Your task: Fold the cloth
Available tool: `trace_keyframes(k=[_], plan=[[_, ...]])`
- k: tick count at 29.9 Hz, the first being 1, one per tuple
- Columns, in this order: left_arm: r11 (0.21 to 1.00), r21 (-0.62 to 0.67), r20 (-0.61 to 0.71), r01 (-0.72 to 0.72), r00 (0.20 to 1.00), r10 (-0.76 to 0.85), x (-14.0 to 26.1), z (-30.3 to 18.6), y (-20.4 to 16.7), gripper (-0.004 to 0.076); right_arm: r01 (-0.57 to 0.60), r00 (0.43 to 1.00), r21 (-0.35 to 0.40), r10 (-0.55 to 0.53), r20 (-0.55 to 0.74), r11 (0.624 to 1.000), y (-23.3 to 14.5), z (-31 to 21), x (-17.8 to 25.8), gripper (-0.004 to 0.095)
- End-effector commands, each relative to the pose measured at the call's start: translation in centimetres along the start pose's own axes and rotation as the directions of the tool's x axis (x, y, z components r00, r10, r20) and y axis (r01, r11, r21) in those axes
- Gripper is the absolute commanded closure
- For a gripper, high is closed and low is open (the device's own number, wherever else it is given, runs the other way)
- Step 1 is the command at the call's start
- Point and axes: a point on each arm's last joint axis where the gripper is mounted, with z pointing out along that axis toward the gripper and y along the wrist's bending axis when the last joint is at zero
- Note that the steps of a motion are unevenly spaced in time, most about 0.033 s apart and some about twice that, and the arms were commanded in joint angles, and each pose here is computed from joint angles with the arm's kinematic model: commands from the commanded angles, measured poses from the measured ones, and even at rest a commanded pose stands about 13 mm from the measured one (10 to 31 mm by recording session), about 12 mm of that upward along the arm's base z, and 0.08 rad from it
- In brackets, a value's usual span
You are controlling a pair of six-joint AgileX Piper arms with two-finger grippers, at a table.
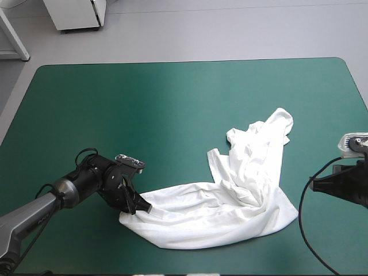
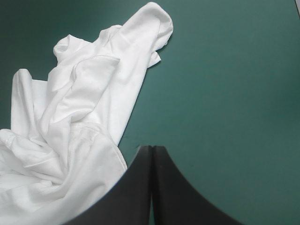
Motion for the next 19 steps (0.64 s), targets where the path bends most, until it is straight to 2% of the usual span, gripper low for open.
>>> trace_keyframes(k=[1,5,9,12,14,19], plan=[[1.000,-0.024,-0.009,-0.009,1.000,0.009,0.4,0.6,0.3,0.0740,-0.040,0.999,0.009,0.040,0.028,0.999,-0.1,-0.1,-1.0,0.0920],[1.000,-0.020,-0.005,-0.009,1.000,0.008,0.3,0.6,0.2,0.0746,-0.053,0.992,0.016,0.055,-0.115,0.998,-0.1,2.9,-1.6,0.0868],[1.000,-0.013,-0.004,-0.004,1.000,0.004,0.4,0.6,0.2,0.0746,-0.063,0.970,0.024,0.067,-0.232,0.998,-0.2,6.8,-3.9,0.0668],[1.000,-0.011,-0.004,-0.005,1.000,0.005,0.4,0.6,0.2,0.0746,-0.063,0.959,0.027,0.067,-0.277,0.998,-0.2,8.9,-6.1,0.0483],[1.000,-0.011,-0.004,-0.005,1.000,0.005,0.4,0.6,0.2,0.0746,-0.063,0.957,0.027,0.068,-0.281,0.998,-0.2,10.1,-7.7,0.0414],[1.000,-0.005,-0.002,0.000,1.000,0.000,0.3,0.6,0.1,0.0746,-0.052,0.959,0.024,0.056,-0.278,0.998,-0.3,14.1,-11.8,0.0408]])
